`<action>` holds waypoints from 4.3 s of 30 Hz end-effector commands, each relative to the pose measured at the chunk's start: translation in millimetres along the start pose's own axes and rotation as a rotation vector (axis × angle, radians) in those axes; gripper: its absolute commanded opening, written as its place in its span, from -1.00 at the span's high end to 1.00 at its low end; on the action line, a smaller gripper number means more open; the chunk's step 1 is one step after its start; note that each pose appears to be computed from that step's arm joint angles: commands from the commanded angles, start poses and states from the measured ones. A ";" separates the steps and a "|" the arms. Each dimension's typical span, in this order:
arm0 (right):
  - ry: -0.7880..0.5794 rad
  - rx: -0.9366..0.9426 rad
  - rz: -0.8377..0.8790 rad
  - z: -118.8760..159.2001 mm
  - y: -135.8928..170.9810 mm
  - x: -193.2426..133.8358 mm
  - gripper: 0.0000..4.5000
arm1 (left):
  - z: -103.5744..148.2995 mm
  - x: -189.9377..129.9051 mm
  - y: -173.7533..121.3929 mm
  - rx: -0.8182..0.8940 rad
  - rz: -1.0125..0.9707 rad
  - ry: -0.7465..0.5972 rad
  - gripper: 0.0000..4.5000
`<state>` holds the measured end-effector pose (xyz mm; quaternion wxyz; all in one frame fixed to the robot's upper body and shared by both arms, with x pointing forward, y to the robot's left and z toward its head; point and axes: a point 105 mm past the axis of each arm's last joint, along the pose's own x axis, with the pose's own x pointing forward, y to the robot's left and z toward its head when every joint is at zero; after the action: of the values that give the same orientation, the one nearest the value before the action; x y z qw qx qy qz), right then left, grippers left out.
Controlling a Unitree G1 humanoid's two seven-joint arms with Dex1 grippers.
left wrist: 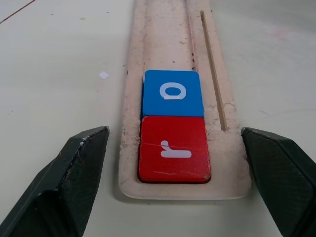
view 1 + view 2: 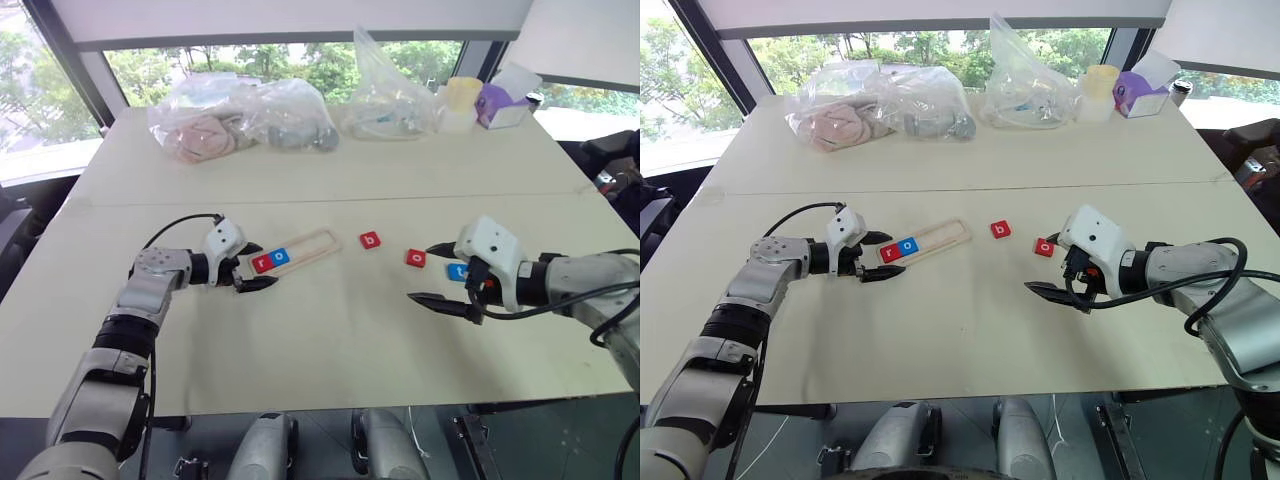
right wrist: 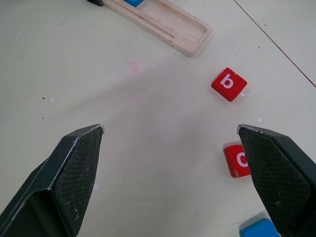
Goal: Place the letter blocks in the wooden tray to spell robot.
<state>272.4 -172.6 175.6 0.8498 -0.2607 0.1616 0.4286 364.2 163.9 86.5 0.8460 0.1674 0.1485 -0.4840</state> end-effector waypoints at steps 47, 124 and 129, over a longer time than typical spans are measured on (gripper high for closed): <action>0.008 -0.056 -0.028 9.0 -4.1 -9.0 -1.00 | 8.9 34.0 -105.4 0.256 -0.462 0.006 -0.39; 0.040 0.461 -0.434 -21.7 -36.9 159.8 -1.00 | 99.3 -79.5 -97.4 -0.020 -0.043 -0.238 -0.98; 0.046 0.471 -0.430 -24.8 -36.0 165.1 -1.00 | 96.2 -78.7 -98.1 -0.019 -0.030 -0.230 -0.98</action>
<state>398.4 -104.9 97.4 0.9608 -0.0932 0.1930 0.1760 251.2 140.2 184.9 0.8533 0.0809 0.0775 -0.5092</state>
